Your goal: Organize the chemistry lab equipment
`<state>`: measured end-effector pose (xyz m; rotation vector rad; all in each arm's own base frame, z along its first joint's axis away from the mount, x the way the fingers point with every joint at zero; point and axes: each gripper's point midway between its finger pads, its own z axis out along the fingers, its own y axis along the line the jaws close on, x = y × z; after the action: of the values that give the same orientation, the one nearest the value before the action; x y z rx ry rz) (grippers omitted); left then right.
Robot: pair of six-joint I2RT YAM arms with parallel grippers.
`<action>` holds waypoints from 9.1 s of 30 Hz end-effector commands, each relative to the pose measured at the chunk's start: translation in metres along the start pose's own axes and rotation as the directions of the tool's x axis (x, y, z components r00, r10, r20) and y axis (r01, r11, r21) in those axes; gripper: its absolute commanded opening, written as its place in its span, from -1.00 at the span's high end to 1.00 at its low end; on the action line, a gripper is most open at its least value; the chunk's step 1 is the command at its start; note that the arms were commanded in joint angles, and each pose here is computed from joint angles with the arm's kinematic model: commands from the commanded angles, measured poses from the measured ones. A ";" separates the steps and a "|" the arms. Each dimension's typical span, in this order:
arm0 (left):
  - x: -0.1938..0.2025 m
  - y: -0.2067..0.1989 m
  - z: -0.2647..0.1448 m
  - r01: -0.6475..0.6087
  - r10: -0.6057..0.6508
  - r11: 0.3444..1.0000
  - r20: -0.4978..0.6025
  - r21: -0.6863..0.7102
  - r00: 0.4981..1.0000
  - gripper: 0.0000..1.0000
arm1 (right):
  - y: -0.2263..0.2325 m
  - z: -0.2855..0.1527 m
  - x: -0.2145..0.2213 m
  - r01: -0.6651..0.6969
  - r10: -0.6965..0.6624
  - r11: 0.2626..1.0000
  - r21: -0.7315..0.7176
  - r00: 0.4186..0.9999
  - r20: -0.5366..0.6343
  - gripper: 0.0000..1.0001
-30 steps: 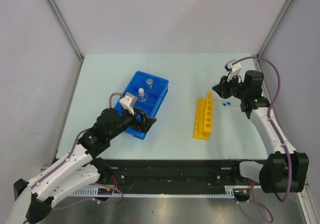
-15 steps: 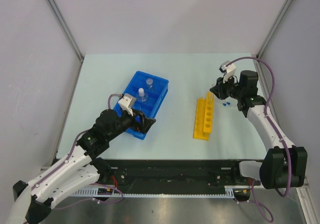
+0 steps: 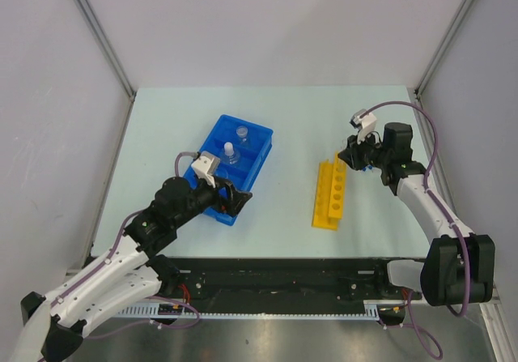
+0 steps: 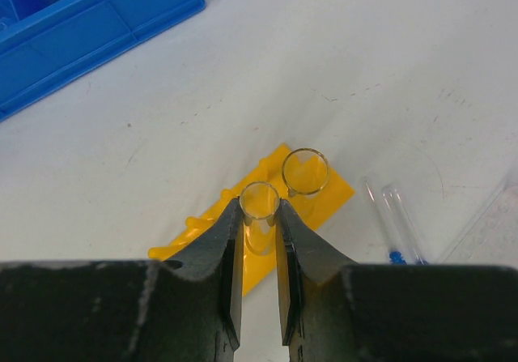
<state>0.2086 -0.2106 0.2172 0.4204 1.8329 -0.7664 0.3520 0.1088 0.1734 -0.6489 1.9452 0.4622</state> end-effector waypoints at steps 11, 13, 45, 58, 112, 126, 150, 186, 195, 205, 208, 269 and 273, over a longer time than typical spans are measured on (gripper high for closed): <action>0.000 0.000 -0.001 0.019 -0.019 1.000 0.011 0.001 1.000 -0.82 | 0.001 -0.008 -0.008 0.054 -0.054 0.999 -0.004 0.998 0.037 0.44; -0.001 0.001 -0.001 0.017 -0.017 1.000 0.013 0.000 1.000 -0.83 | 0.001 -0.009 -0.008 0.052 -0.051 0.999 -0.004 0.998 0.037 0.42; -0.013 0.000 -0.006 0.044 -0.044 0.999 0.002 -0.030 0.999 -0.99 | 0.019 -0.052 -0.050 -0.050 0.061 0.993 -0.108 0.993 0.097 0.06; 0.034 0.038 0.040 -0.059 -0.043 0.970 -0.406 -0.236 0.913 -0.99 | 0.031 -0.072 -0.024 -0.101 0.136 0.955 -0.278 0.985 0.110 -0.52; 0.004 0.272 0.105 -0.253 -0.171 0.777 -0.580 -0.577 0.797 0.69 | 0.024 -0.095 -0.027 -0.089 0.135 0.962 -0.258 0.976 0.169 -0.57; -0.007 0.363 0.107 -0.250 -0.239 0.696 -0.546 -0.673 0.803 0.68 | 0.021 -0.095 -0.025 -0.098 0.143 0.962 -0.254 0.976 0.164 -0.57; -0.090 0.270 0.071 0.073 -0.267 0.789 -0.234 -0.610 0.935 -0.54 | 0.017 -0.100 -0.026 -0.101 0.146 0.966 -0.240 0.973 0.177 -0.57; 0.038 -0.129 0.192 0.133 -0.238 0.941 -0.330 -0.310 0.913 -0.89 | -0.020 -0.115 -0.019 -0.195 0.212 0.975 -0.105 0.958 0.193 -0.58; 0.062 -0.152 0.222 0.056 -0.196 0.936 -0.382 -0.346 0.903 -0.65 | -0.022 -0.115 -0.018 -0.202 0.217 0.975 -0.097 0.957 0.191 -0.58; 0.087 -0.159 0.247 -0.026 -0.132 0.942 -0.441 -0.335 0.888 -0.33 | -0.022 -0.116 -0.019 -0.200 0.215 0.975 -0.097 0.957 0.194 -0.58; 0.095 -0.154 0.250 -0.075 -0.102 0.931 -0.452 -0.358 0.886 -0.33 | -0.022 -0.116 -0.019 -0.201 0.217 0.975 -0.098 0.957 0.193 -0.58; 0.079 -0.041 0.213 -0.171 -0.039 0.892 -0.448 -0.419 0.893 -0.14 | -0.024 -0.118 -0.019 -0.208 0.224 0.973 -0.099 0.954 0.197 -0.58; 0.076 -0.043 0.212 -0.169 -0.036 0.899 -0.453 -0.405 0.891 -0.31 | -0.023 -0.118 -0.018 -0.212 0.228 0.972 -0.102 0.954 0.196 -0.58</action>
<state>0.2998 -0.3891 0.0805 0.3833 2.3765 -0.1214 0.2923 0.0262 0.2317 -0.3990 1.8437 0.7202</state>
